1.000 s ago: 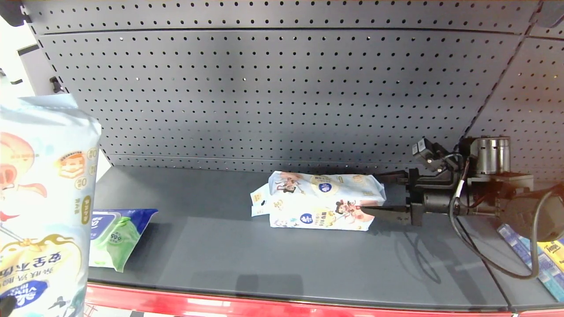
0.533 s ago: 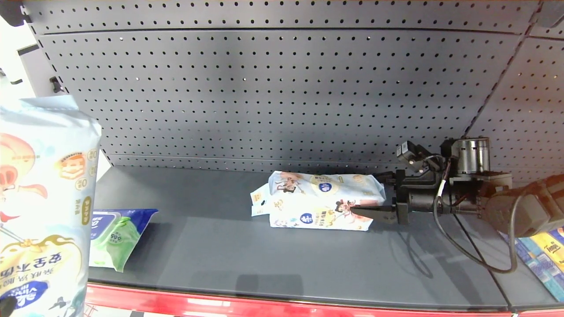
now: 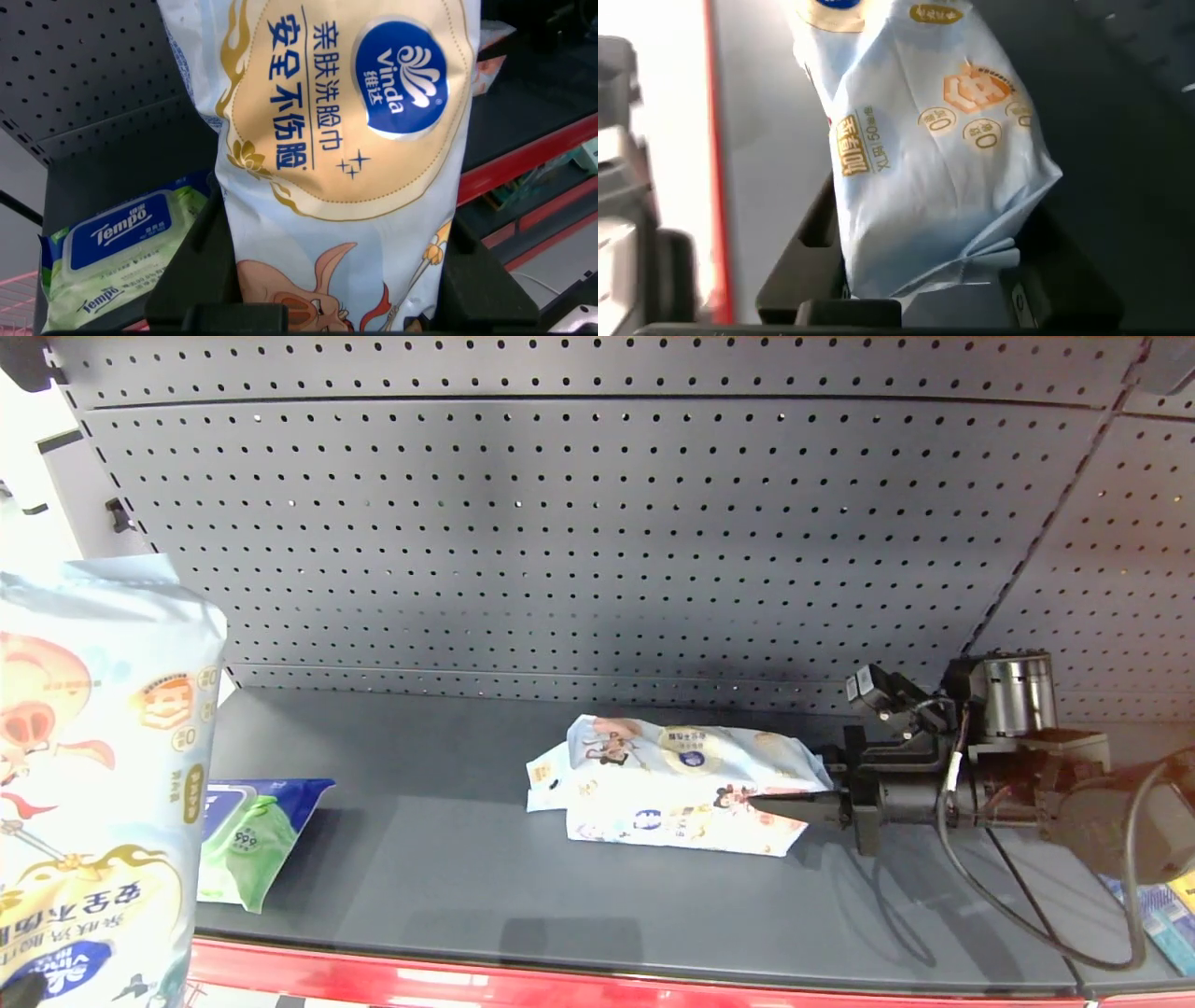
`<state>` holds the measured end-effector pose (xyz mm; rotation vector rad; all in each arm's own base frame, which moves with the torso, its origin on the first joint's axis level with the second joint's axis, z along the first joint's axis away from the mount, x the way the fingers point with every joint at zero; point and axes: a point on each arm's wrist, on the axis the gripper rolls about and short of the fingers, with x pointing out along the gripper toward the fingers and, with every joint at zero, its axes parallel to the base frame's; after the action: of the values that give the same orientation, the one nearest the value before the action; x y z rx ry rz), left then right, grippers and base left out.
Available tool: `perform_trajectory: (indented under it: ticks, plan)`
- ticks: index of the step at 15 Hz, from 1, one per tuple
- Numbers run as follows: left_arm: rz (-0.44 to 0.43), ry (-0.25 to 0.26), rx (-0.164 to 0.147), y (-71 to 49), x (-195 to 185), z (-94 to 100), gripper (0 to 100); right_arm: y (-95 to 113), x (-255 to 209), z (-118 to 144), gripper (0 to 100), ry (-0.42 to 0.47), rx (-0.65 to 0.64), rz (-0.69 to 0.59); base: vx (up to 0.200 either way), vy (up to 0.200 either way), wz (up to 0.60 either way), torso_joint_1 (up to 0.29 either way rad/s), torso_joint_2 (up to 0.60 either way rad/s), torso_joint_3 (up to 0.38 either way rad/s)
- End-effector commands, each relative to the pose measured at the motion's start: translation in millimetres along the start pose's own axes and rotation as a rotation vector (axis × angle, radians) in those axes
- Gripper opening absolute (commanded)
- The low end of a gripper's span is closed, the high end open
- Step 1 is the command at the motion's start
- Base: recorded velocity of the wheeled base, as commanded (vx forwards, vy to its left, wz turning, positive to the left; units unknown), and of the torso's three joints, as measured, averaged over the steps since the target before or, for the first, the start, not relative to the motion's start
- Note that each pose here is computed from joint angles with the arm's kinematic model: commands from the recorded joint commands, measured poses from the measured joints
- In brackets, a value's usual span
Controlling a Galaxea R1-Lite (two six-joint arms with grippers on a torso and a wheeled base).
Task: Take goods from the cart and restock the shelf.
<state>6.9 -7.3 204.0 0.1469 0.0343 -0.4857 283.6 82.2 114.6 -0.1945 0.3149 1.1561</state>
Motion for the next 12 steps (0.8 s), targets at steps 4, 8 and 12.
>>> perform_trajectory:
  ticks: [4, 8, 12]
  plan:
    - [0.002, -0.004, -0.001, -0.6, -1, -1.7, 0, 53, -30, -11, 0, 0.022, -0.027, 0.032, 0.000, 0.000, 0.00, 0.000, 0.00, 0.000]
    - [-0.001, -0.004, -0.002, -1.0, -2, -3.3, 0, 77, -34, -16, 0, 0.055, -0.051, 0.032, 0.000, 0.000, 0.00, 0.000, 0.00, 0.000]
    - [-0.001, -0.003, -0.006, -1.2, -2, -4.2, 0, 90, -36, -22, 0, 0.071, -0.049, 0.060, 0.000, 0.000, 0.00, 0.000, 0.00, 0.000]
